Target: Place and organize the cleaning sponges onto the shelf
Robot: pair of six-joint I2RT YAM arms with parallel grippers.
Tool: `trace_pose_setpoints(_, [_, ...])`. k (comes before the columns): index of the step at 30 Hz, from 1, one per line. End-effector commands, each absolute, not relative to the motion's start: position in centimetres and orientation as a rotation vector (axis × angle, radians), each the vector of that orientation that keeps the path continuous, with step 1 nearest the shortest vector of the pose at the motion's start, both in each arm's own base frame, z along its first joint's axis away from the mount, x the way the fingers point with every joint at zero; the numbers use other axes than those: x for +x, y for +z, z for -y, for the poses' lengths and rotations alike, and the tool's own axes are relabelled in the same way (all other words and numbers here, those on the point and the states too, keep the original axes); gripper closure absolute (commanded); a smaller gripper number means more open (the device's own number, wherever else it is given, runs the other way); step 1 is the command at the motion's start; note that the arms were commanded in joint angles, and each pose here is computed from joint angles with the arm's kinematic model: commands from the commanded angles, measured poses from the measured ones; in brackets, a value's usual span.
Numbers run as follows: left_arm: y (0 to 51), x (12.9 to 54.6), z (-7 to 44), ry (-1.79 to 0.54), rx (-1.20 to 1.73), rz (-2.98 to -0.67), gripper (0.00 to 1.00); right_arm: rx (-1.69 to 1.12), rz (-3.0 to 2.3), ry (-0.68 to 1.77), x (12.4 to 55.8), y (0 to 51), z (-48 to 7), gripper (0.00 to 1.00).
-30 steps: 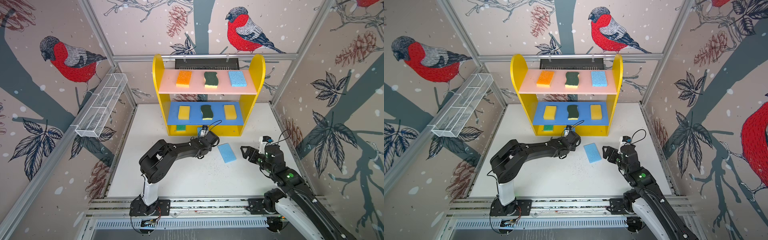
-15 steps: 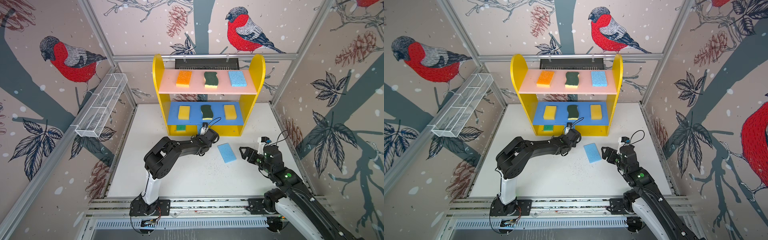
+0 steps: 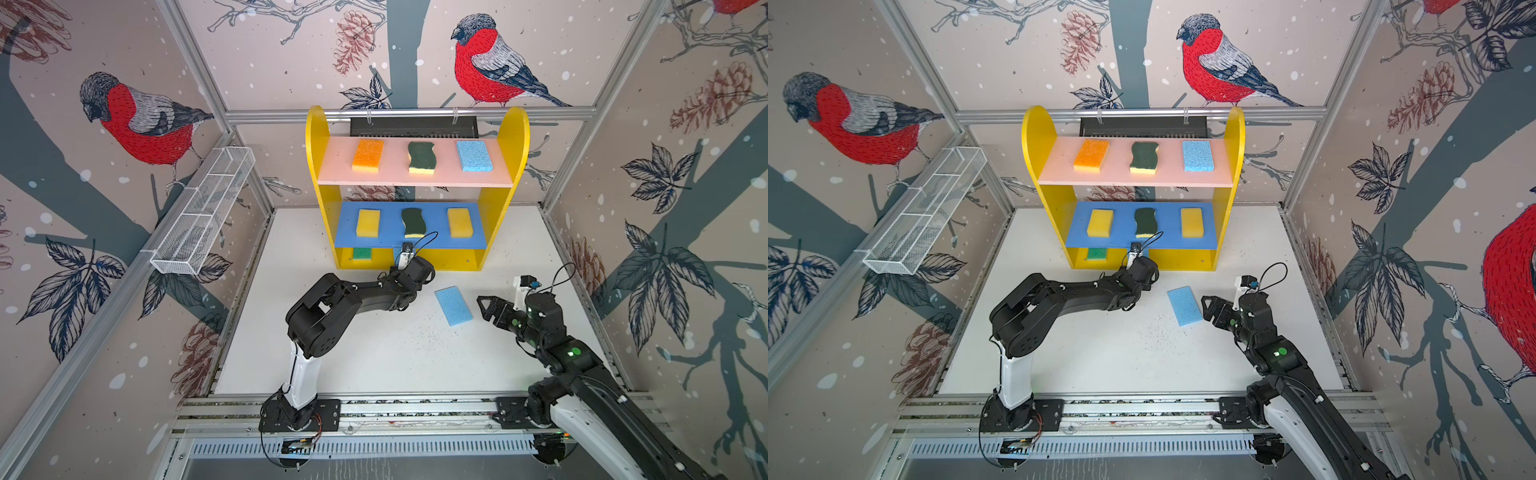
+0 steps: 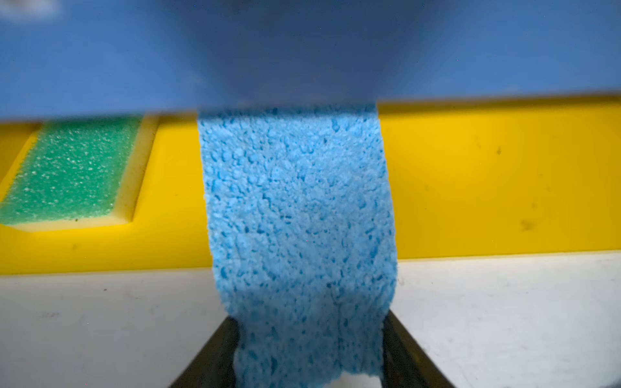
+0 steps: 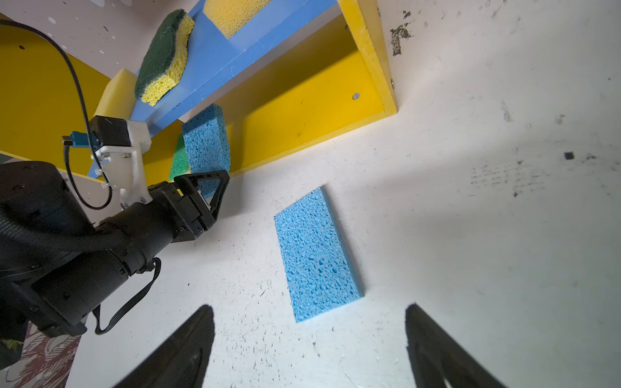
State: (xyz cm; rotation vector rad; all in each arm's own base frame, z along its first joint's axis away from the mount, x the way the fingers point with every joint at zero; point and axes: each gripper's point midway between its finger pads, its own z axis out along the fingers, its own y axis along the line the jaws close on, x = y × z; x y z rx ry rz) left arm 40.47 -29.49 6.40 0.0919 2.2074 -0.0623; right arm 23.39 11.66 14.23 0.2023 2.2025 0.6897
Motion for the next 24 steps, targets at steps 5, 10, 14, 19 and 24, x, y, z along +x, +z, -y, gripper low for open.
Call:
trace_pose_setpoints(5, [8.4,41.0,30.3,-0.085,0.095,-2.128,0.39,0.205,-2.175,0.719,23.6,14.7,-11.9,0.11])
trace_pose_setpoints(10, [7.2,41.5,30.7,-0.042,0.115,-2.16,0.38,0.204,-2.182,0.723,23.5,14.4,-12.0,0.12])
trace_pose_setpoints(14, [6.9,41.8,30.7,-0.04,0.094,-2.148,0.38,0.207,-2.176,0.72,23.4,14.4,-11.8,0.12])
trace_pose_setpoints(19, [6.6,42.2,30.5,-0.002,0.082,-2.14,0.38,0.205,-2.181,0.724,23.2,14.2,-11.9,0.12])
trace_pose_setpoints(24, [6.1,42.5,30.7,0.01,0.088,-2.134,0.37,0.206,-2.184,0.729,23.1,14.1,-11.9,0.12])
